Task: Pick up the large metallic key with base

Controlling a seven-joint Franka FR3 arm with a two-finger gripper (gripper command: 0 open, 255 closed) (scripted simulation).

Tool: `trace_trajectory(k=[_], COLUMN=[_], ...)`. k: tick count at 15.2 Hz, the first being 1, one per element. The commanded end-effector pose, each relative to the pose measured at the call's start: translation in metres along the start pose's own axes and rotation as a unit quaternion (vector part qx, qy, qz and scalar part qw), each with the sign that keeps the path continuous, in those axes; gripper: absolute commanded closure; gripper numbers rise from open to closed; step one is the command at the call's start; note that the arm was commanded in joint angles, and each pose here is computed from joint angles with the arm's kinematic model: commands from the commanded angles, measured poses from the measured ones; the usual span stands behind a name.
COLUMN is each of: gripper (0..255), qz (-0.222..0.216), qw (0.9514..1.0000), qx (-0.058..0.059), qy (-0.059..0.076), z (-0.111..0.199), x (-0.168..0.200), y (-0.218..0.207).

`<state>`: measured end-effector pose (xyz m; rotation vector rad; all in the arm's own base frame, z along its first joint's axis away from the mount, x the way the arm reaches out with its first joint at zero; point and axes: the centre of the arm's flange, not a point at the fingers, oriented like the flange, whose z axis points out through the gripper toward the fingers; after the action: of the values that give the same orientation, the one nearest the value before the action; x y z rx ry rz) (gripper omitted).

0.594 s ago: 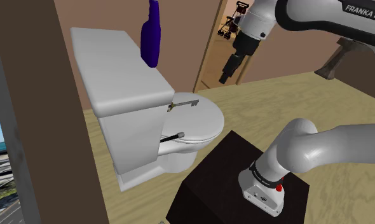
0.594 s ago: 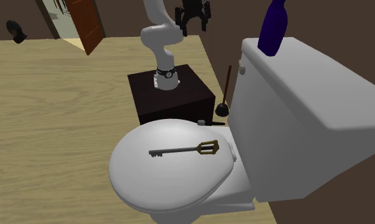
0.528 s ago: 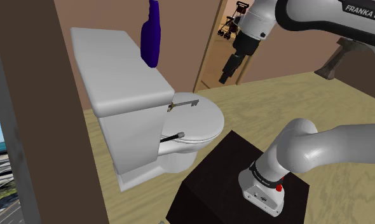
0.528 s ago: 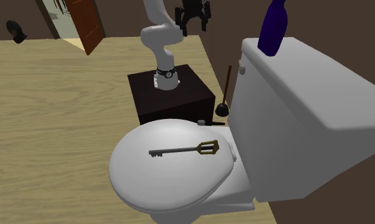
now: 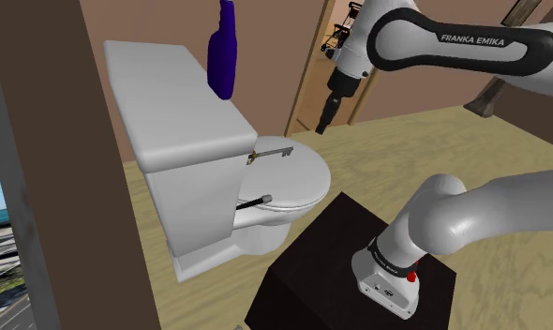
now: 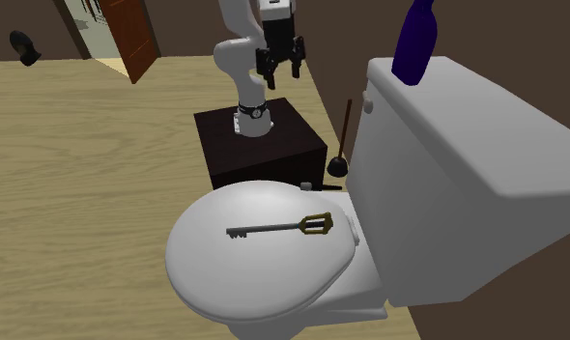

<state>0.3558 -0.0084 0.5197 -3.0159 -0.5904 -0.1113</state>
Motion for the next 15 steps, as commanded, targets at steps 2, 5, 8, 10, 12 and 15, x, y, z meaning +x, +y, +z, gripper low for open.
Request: trace_trajectory(k=[2,5,8,10,12,15], gripper=[0,0,0,0,0,0], qz=[-0.048,-0.094,-0.140,-0.170,-0.200,-0.245], qw=[0.9988,0.9955,0.9900,0.9852,0.9794,0.9689], qx=[0.000,0.000,0.000,0.000,0.000,0.001], qy=[-0.006,-0.012,-0.018,-0.022,-0.026,-0.032], z=[0.029,0.057,0.086,0.106,0.125,0.154], x=[0.010,0.022,0.036,0.046,0.057,0.075], y=[0.026,0.051,0.075,0.090,0.105,0.125])
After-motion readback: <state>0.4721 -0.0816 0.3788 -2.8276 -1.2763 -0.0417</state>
